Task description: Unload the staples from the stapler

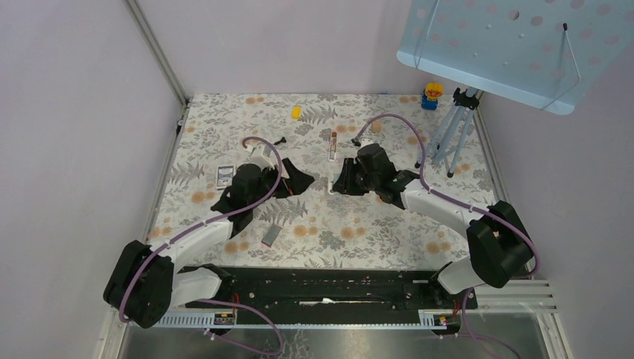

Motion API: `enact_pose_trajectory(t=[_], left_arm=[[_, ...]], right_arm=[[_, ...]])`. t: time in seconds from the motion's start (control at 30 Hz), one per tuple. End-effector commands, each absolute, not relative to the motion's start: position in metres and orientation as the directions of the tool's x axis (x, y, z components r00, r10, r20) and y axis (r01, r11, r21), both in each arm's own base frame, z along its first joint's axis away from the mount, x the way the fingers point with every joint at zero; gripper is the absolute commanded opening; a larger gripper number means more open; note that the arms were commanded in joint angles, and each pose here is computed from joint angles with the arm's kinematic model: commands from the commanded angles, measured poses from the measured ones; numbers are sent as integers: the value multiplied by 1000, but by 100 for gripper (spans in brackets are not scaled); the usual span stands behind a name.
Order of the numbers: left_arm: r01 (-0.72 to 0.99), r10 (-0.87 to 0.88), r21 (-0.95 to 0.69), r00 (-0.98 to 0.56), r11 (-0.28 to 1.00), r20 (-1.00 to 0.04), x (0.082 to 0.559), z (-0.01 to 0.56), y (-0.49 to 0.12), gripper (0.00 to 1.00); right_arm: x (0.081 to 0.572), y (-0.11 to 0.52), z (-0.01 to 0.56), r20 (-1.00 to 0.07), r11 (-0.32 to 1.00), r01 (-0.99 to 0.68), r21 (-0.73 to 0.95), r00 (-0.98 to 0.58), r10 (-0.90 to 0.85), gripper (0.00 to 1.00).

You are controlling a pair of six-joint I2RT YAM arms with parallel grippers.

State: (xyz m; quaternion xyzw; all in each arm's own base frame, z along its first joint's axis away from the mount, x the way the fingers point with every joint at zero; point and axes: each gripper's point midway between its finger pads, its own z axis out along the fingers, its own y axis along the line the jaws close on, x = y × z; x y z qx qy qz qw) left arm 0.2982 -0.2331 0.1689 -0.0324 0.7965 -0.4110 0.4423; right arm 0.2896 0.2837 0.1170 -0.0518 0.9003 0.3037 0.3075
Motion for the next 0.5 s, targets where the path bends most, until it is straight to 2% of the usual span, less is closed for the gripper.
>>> enact_pose_trajectory(t=[0.0, 0.3, 0.47], left_arm=[[298, -377, -620, -582, 726, -721, 292, 146, -220, 99], [350, -268, -542, -591, 764, -761, 283, 133, -238, 97], [381, -253, -541, -590, 750, -767, 278, 135, -249, 90]], right_arm=[[300, 278, 139, -578, 818, -204, 537, -795, 182, 0], [311, 287, 153, -522, 721, -200, 664, -814, 255, 0], [320, 282, 155, -493, 711, -158, 685, -819, 293, 0]])
